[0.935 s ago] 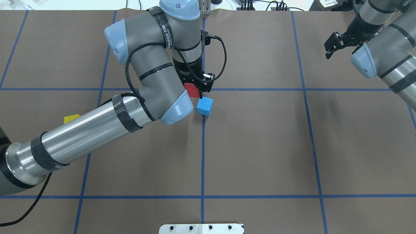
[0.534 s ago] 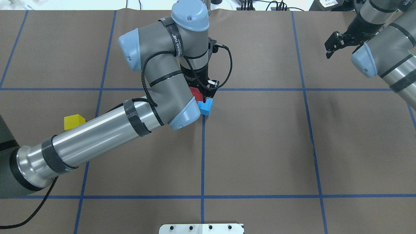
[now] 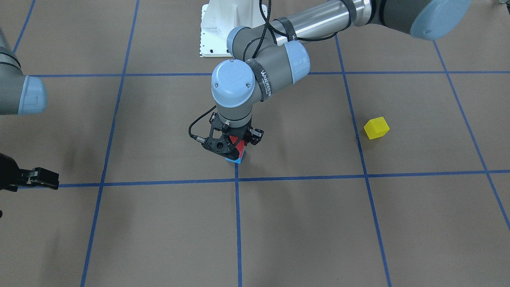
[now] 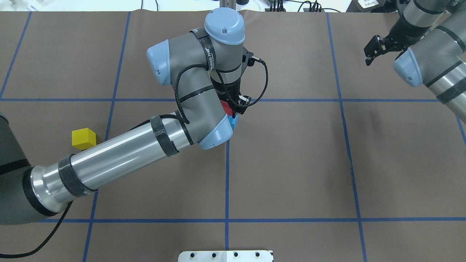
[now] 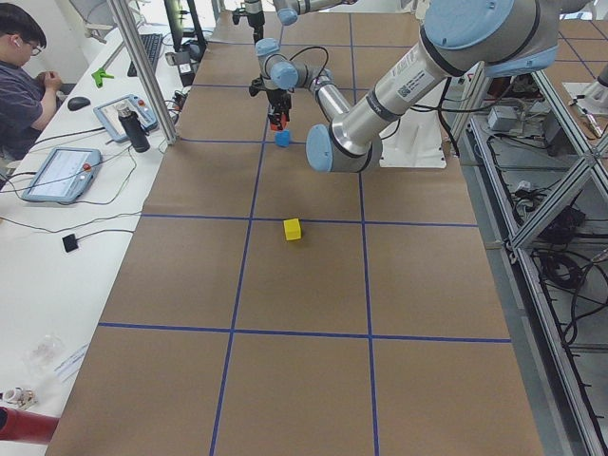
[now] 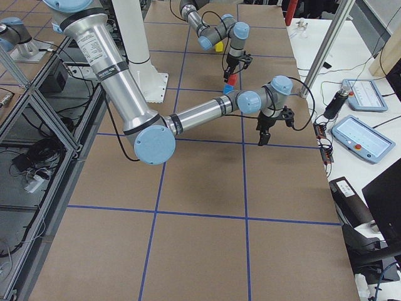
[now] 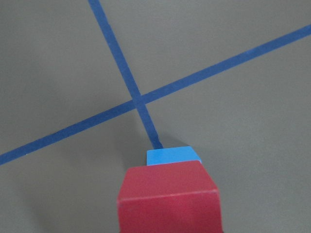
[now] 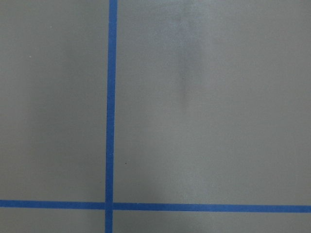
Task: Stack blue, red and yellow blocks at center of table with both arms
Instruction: 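Carry the red cube with the left gripper onto the blue cube, then open the left gripper to release the red cube on the blue cube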
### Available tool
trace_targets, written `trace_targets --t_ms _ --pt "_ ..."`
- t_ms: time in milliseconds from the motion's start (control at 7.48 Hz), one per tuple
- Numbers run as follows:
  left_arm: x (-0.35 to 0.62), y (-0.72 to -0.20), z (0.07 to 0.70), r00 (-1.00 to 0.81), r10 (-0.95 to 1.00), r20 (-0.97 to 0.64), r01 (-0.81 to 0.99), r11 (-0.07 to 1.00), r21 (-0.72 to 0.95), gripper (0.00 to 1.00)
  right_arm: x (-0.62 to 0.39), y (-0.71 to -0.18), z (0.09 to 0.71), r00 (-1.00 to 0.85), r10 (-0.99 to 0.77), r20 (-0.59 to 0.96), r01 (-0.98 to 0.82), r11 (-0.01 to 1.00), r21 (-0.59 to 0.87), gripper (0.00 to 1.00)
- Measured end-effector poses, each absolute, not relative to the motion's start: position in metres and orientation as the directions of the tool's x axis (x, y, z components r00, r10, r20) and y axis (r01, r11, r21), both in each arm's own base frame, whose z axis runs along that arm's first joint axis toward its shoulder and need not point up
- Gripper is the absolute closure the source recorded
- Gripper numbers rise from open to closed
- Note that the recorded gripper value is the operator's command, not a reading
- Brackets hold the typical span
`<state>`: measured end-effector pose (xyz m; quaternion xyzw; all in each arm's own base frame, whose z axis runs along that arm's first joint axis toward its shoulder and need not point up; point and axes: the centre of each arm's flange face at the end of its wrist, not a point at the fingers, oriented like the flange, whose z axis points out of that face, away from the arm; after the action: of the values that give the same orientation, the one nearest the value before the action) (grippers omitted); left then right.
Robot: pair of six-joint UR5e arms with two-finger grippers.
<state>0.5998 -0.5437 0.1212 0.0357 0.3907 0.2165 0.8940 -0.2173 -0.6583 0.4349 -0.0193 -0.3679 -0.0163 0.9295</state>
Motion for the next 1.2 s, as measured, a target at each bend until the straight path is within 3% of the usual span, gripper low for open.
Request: trace_targets --t_ms 134,267,534,668,1202 --pt "0.604 -0.543 0.124 0.599 0.417 -0.684 -0.361 0.902 0.235 1.00 -0.218 -0.658 0.435 0.729 -0.016 0.684 0.045 0.999 -0.025 0.00" --pt "0.605 -0.543 0.126 0.598 0.417 -0.684 -0.362 0.902 0.234 0.67 -0.218 -0.658 0.435 0.729 -0.016 0.684 0.046 0.999 -0.025 0.00" --pt "0.608 -0.542 0.130 0.599 0.417 -0.684 -0.365 0.902 0.230 0.19 -0.218 -0.658 0.435 0.729 -0.017 0.684 0.046 0.999 -0.025 0.00" --pt "0.610 -0.540 0.130 0.599 0.417 -0.684 -0.368 0.902 0.228 0.00 -0.218 -0.658 0.435 0.729 -0.018 0.684 0.047 0.999 -0.024 0.00" --pt "0.618 -0.533 0.143 0.593 0.356 -0.723 -0.304 0.930 0.208 0.00 -0.218 -0.658 0.435 0.727 -0.022 0.686 0.047 0.999 -0.019 0.00"
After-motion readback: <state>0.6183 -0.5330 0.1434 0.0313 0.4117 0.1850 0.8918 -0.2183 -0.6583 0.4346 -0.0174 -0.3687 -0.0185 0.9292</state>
